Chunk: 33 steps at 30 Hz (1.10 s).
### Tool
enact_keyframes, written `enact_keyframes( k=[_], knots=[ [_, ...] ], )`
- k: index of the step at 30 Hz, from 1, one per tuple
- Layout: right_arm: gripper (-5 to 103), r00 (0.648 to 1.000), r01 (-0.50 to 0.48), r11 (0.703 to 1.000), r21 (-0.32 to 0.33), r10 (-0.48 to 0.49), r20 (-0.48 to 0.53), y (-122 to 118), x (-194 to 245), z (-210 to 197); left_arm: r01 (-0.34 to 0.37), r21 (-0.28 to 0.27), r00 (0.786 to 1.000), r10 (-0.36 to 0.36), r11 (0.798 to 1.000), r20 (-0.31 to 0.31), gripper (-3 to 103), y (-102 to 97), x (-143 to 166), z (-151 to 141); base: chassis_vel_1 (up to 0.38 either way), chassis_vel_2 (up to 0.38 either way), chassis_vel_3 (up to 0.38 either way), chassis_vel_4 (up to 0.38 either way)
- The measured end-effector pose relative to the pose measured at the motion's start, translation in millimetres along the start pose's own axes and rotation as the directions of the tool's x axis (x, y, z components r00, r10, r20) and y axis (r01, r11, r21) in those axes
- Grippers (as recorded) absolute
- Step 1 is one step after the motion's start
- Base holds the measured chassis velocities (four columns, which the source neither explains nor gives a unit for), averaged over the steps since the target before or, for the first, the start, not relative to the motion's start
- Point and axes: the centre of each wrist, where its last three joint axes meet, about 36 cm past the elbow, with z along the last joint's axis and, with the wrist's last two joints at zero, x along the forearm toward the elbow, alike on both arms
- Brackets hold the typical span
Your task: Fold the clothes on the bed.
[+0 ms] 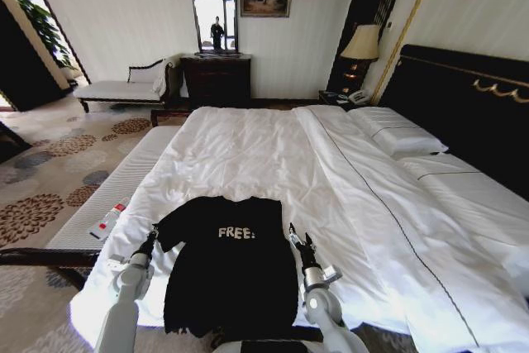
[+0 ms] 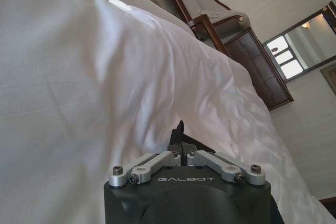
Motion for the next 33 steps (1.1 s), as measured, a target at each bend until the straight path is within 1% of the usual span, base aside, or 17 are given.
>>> enact_keyframes(
  k=[5, 7, 9, 10, 11, 13, 15, 16, 18, 20, 21, 24, 26, 31, 33],
  knots=[
    [100, 1.0, -0.005, 1.0, 0.001, 0.005, -0.002, 0, 0, 1, -0.018, -0.012, 1.0, 0.018, 1.0, 0.003, 0, -1.9, 6, -4, 0.0, 0.0, 0.0, 0.0],
    [100, 1.0, -0.007, 1.0, 0.0, 0.007, -0.002, 0, 0, 1, -0.056, -0.03, 0.998, 0.056, 0.998, 0.008, 0, -9.6, 14, -8, 0.0, 0.0, 0.0, 0.0],
    [100, 1.0, -0.008, 1.0, 0.0, 0.008, -0.001, 1, -1, 1, -0.128, -0.079, 0.991, 0.13, 0.989, 0.015, 0, -29.1, 29, -12, 0.0, 0.0, 0.0, 0.0],
    [100, 1.0, -0.008, 1.0, 0.0, 0.008, -0.001, 1, -1, 1, -0.128, -0.079, 0.991, 0.13, 0.989, 0.015, 0, -29.1, 29, -12, 0.0, 0.0, 0.0, 0.0],
    [100, 1.0, -0.009, 1.0, 0.0, 0.009, -0.001, 1, -1, 1, -0.162, -0.112, 0.986, 0.165, 0.98, 0.016, 0, -40.0, 37, -13, 0.0, 0.0, 0.0, 0.0],
    [100, 1.0, -0.009, 1.0, -0.001, 0.009, -0.001, 1, -2, 1, -0.224, -0.183, 0.973, 0.229, 0.957, 0.007, 0, -61.9, 51, -11, 0.0, 0.0, 0.0, 0.0],
    [100, 1.0, -0.008, 1.0, -0.003, 0.008, -0.003, 3, -2, 2, -0.264, -0.238, 0.963, 0.269, 0.935, -0.012, 0, -77.5, 59, -4, 0.0, 0.0, 0.0, 0.0],
    [100, 1.0, -0.008, 1.0, -0.003, 0.008, -0.003, 3, -2, 2, -0.264, -0.238, 0.963, 0.269, 0.935, -0.012, 0, -77.5, 59, -4, 0.0, 0.0, 0.0, 0.0],
    [100, 1.0, -0.003, 1.0, -0.005, 0.003, -0.007, 5, -3, 3, -0.294, -0.267, 0.955, 0.294, 0.918, -0.038, 0, -88.2, 63, 6, 0.0, 0.0, 0.0, 0.0],
    [100, 1.0, 0.003, 1.0, -0.005, -0.003, -0.012, 7, -4, 4, -0.307, -0.286, 0.951, 0.302, 0.908, -0.061, 0, -93.5, 62, 14, 0.0, 0.0, 0.0, 0.0],
    [100, 1.0, 0.003, 1.0, -0.005, -0.003, -0.012, 7, -4, 4, -0.307, -0.286, 0.951, 0.302, 0.908, -0.061, 0, -93.5, 62, 14, 0.0, 0.0, 0.0, 0.0],
    [100, 1.0, 0.004, 1.0, -0.003, -0.005, -0.016, 7, -5, 5, -0.319, -0.301, 0.948, 0.305, 0.899, -0.093, 0, -99.1, 55, 25, 0.0, 0.0, 0.0, 0.0],
    [100, 1.0, 0.003, 1.0, -0.003, -0.003, -0.016, 6, -4, 5, -0.321, -0.303, 0.947, 0.303, 0.897, -0.105, 0, -100.1, 52, 29, 0.0, 0.0, 0.0, 0.0],
    [100, 1.0, -0.001, 1.0, -0.005, 0.0, -0.012, 6, -1, 3, -0.311, -0.306, 0.949, 0.277, 0.9, -0.15, 0, -97.8, 38, 52, 0.0, 0.0, 0.0, 0.0],
    [100, 1.0, 0.0, 1.0, -0.006, 0.0, -0.011, 7, -1, 3, -0.31, -0.306, 0.949, 0.274, 0.9, -0.157, 0, -97.5, 36, 57, 0.0, 0.0, 0.0, 0.0]
  ],
)
